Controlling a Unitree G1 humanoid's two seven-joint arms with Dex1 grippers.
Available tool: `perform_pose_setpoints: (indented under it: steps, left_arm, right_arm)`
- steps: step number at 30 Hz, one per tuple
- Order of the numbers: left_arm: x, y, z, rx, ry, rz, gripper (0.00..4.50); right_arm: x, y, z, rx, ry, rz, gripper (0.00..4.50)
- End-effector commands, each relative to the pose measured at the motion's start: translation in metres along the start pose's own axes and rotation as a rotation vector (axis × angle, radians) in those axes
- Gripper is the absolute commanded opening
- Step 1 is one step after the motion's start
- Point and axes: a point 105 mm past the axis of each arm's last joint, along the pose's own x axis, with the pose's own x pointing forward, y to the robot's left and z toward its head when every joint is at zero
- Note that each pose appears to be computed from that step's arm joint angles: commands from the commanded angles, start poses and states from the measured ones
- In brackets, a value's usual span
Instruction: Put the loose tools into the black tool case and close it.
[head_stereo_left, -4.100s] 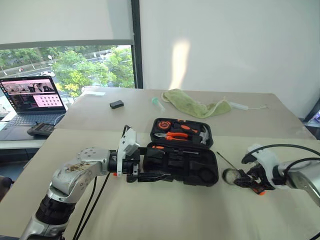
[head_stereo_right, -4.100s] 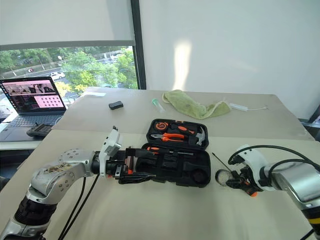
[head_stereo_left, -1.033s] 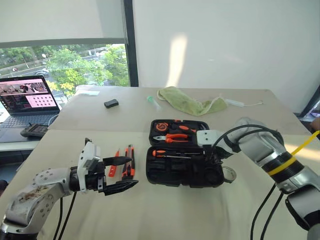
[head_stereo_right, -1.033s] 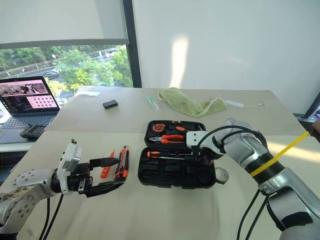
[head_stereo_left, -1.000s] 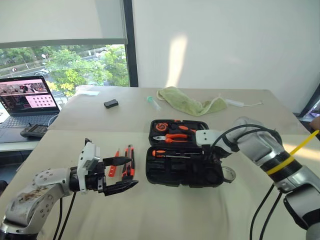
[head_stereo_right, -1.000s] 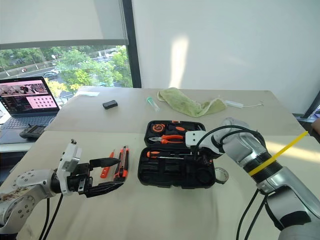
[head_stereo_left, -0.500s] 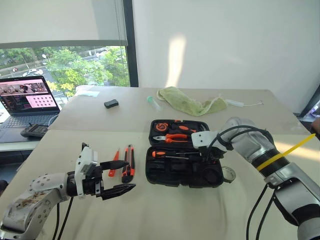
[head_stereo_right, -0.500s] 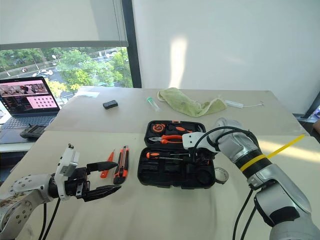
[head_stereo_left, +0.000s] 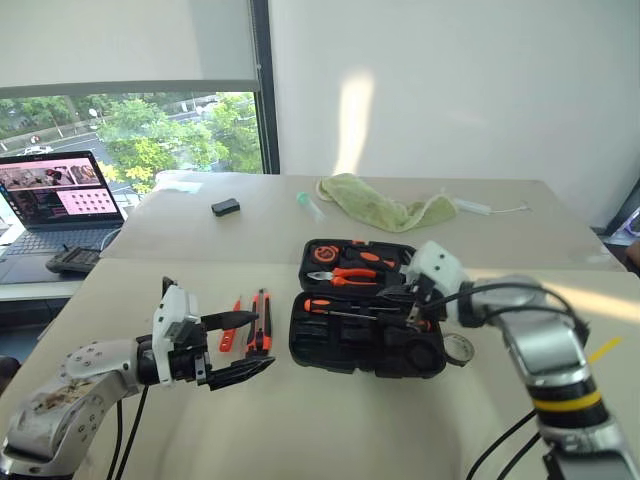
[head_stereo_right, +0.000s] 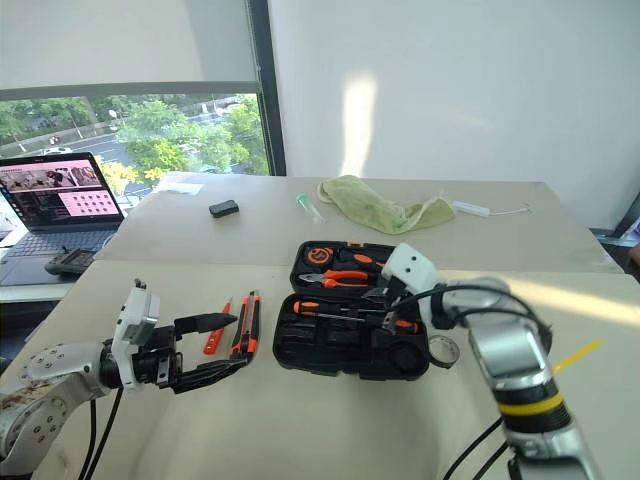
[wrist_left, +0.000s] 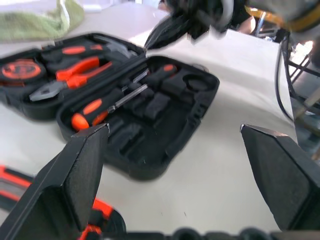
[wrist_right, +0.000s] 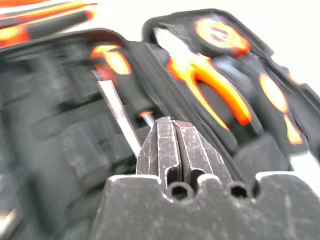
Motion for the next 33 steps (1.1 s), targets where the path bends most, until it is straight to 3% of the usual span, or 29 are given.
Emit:
perform_pose_setpoints:
  steps: [1, 6, 10, 14, 16, 20, 24, 28, 33]
  left_arm:
    - [0.001, 0.002, 0.006, 0.027, -0.013, -0.004, 4.5]
    - [0.001, 0.008, 0.004, 0.035, -0.006, -0.008, 4.5]
    - [-0.002, 0.013, 0.0, 0.04, 0.0, 0.008, 4.5]
    - [-0.005, 0.015, -0.012, 0.013, 0.013, 0.077, 4.5]
    - [-0.008, 0.026, -0.017, 0.018, 0.014, 0.204, 4.5]
    - [-0.01, 0.045, -0.024, -0.043, 0.041, 0.414, 4.5]
    - [-0.011, 0.066, -0.031, -0.128, 0.097, 0.632, 4.5]
    - [-0.01, 0.079, -0.035, -0.184, 0.144, 0.766, 4.5]
    - [0.014, 0.077, -0.043, -0.245, 0.224, 0.779, 4.5]
  right_arm:
    - [0.005, 0.001, -0.001, -0.058, 0.023, -0.147, 0.06]
    - [0.03, 0.052, -0.043, -0.171, 0.199, 0.014, 0.06]
    - [0.035, 0.058, -0.075, -0.328, 0.327, 0.087, 0.06]
    - [0.033, 0.066, -0.077, -0.428, 0.306, 0.153, 0.06]
    - [0.029, 0.057, -0.056, -0.358, 0.167, 0.109, 0.06]
    - [-0.012, 0.043, 0.025, 0.006, -0.289, 0.182, 0.06]
    - [-0.058, 0.04, 0.062, 0.002, -0.462, 0.292, 1.1]
    - [-0.079, 0.046, 0.067, -0.033, -0.452, 0.388, 2.5]
    - [-0.101, 0.044, 0.067, -0.06, -0.417, 0.424, 4.17]
